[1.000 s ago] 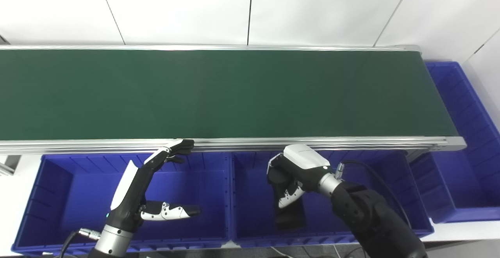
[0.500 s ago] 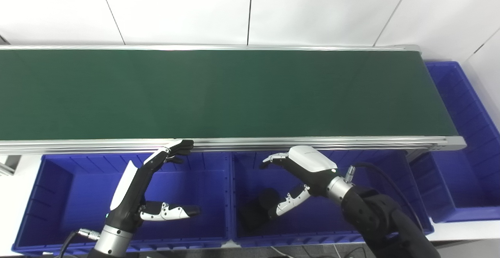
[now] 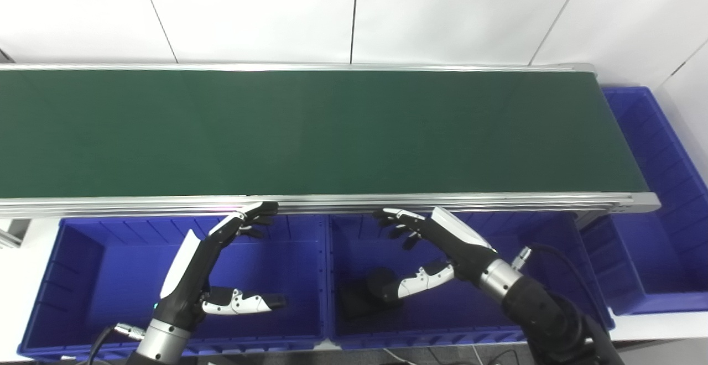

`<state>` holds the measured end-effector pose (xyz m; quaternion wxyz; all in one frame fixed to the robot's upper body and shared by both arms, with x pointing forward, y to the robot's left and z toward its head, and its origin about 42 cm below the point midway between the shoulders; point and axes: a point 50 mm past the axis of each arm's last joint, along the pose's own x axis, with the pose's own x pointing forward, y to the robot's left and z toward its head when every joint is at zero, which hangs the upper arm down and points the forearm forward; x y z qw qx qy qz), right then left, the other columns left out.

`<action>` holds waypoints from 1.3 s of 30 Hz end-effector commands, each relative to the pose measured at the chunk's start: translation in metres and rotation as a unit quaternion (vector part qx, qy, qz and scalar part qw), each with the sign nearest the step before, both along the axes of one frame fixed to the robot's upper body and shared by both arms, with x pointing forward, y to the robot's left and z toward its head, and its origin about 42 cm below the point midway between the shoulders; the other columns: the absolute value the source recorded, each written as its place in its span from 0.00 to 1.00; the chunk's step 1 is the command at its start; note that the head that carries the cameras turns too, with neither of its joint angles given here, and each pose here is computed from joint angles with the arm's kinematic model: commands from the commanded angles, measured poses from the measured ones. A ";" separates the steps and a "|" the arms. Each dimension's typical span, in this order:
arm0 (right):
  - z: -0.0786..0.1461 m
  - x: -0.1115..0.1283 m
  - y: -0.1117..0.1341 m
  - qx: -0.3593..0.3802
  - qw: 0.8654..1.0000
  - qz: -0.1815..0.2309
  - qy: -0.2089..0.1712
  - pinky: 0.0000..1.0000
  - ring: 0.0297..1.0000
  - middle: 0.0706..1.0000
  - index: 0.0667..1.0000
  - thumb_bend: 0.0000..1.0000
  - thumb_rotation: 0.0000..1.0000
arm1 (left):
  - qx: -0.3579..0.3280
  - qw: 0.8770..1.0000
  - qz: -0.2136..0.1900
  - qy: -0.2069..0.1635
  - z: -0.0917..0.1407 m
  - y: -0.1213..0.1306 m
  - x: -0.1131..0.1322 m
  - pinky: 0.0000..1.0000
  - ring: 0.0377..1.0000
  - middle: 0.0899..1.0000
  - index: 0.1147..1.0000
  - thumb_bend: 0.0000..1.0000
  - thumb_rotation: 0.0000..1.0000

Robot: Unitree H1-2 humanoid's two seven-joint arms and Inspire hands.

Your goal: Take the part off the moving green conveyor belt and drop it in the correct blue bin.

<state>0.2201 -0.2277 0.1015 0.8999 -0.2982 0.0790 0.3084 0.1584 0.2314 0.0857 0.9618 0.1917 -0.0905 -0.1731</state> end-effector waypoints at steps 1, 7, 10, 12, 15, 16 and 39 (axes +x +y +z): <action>0.008 0.000 0.001 0.041 0.999 0.001 -0.031 0.75 0.83 0.88 0.92 0.94 0.47 | -0.003 1.000 -0.004 -0.013 0.006 -0.003 0.000 0.65 0.74 0.80 0.80 0.97 0.47; 0.002 -0.010 -0.004 0.101 0.994 -0.022 -0.031 0.89 0.91 0.93 0.97 0.94 0.52 | 0.005 1.000 0.002 -0.008 0.005 -0.009 -0.002 0.66 0.75 0.80 0.81 0.97 0.47; -0.001 -0.013 -0.005 0.116 0.992 -0.029 -0.033 0.90 0.93 0.95 0.99 0.96 0.54 | 0.001 1.000 0.005 -0.008 0.004 -0.010 -0.001 0.69 0.77 0.81 0.82 0.98 0.48; -0.003 -0.015 -0.005 0.117 0.992 -0.032 -0.034 0.91 0.94 0.96 1.00 0.96 0.53 | -0.008 1.000 0.005 -0.008 0.002 -0.010 0.000 0.69 0.77 0.81 0.82 0.98 0.46; -0.005 -0.017 -0.003 0.112 0.992 -0.033 -0.039 0.91 0.95 0.97 1.00 0.96 0.52 | -0.009 1.000 0.002 -0.010 0.000 -0.007 0.002 0.68 0.76 0.81 0.82 0.97 0.47; -0.006 -0.018 -0.002 0.111 0.992 -0.034 -0.042 0.91 0.95 0.97 1.00 0.96 0.52 | -0.010 1.000 0.001 -0.009 -0.001 -0.006 0.003 0.68 0.77 0.81 0.83 0.97 0.47; -0.017 -0.032 0.024 0.047 0.996 -0.046 -0.058 0.81 0.92 0.99 1.00 1.00 0.62 | 0.026 0.999 -0.013 -0.029 -0.004 0.011 0.021 0.61 0.72 0.79 0.82 0.98 0.44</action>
